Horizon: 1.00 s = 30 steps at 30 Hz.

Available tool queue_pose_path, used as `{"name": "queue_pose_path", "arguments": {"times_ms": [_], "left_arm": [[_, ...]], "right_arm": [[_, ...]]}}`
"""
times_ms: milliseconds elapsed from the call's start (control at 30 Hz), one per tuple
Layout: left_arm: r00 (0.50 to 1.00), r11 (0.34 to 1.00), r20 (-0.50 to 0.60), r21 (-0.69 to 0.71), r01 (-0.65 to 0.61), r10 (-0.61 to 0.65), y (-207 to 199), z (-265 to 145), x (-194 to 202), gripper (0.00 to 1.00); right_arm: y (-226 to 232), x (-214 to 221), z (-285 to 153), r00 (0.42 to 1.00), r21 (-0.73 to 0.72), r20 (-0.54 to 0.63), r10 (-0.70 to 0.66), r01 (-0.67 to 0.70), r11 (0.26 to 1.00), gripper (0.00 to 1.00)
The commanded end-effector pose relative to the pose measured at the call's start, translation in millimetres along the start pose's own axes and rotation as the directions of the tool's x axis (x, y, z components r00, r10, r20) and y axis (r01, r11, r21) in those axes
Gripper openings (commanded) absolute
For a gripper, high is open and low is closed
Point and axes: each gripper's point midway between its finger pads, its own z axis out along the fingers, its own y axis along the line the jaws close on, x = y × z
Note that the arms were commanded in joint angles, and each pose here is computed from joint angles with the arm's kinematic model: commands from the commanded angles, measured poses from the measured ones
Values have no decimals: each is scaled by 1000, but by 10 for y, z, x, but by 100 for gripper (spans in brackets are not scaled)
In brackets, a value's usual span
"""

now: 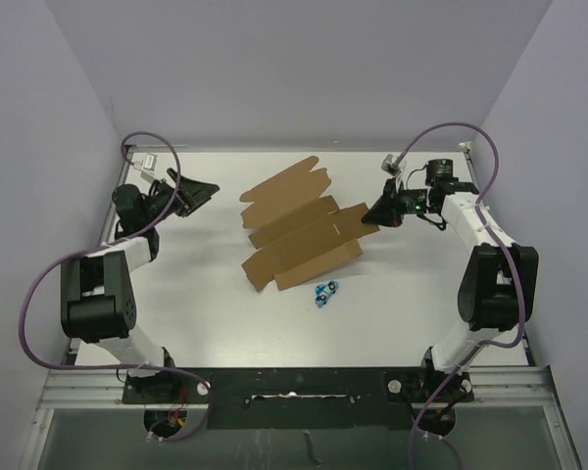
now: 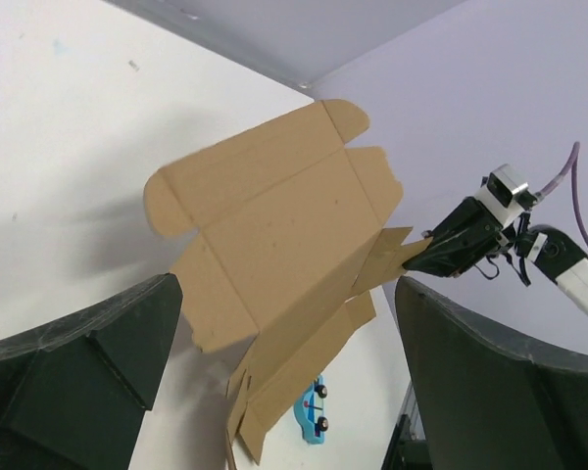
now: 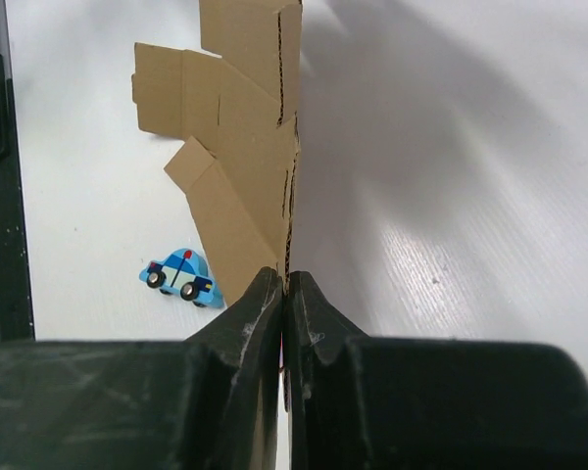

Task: Fold the paper box

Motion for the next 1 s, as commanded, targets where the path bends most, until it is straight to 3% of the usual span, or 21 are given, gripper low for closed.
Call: {"name": "queue_pose_path", "arguments": {"times_ms": [0, 267, 467, 600, 833, 967], "left_arm": [[985, 971, -53, 182, -154, 166, -265, 160, -187, 92], [972, 979, -176, 160, -125, 153, 88, 322, -122, 92], [959, 964, -228, 242, -110, 167, -19, 333, 51, 91], [954, 956, -257, 285, -75, 151, -68, 318, 116, 84], [965, 987, -246, 152, -59, 95, 301, 333, 90, 83], [963, 987, -249, 145, -68, 103, 262, 316, 67, 85]], "right_arm": [[184, -384, -55, 979, -3, 13, -202, 202, 979, 0], [286, -519, -2, 960, -25, -8, -280, 279, 960, 0], [341, -549, 32, 951, -42, -15, -308, 308, 951, 0], [371, -577, 25, 946, -45, -11, -323, 322, 945, 0], [473, -618, -20, 935, -54, 2, -356, 355, 933, 0], [508, -636, -29, 932, -59, 13, -362, 362, 930, 0]]}}
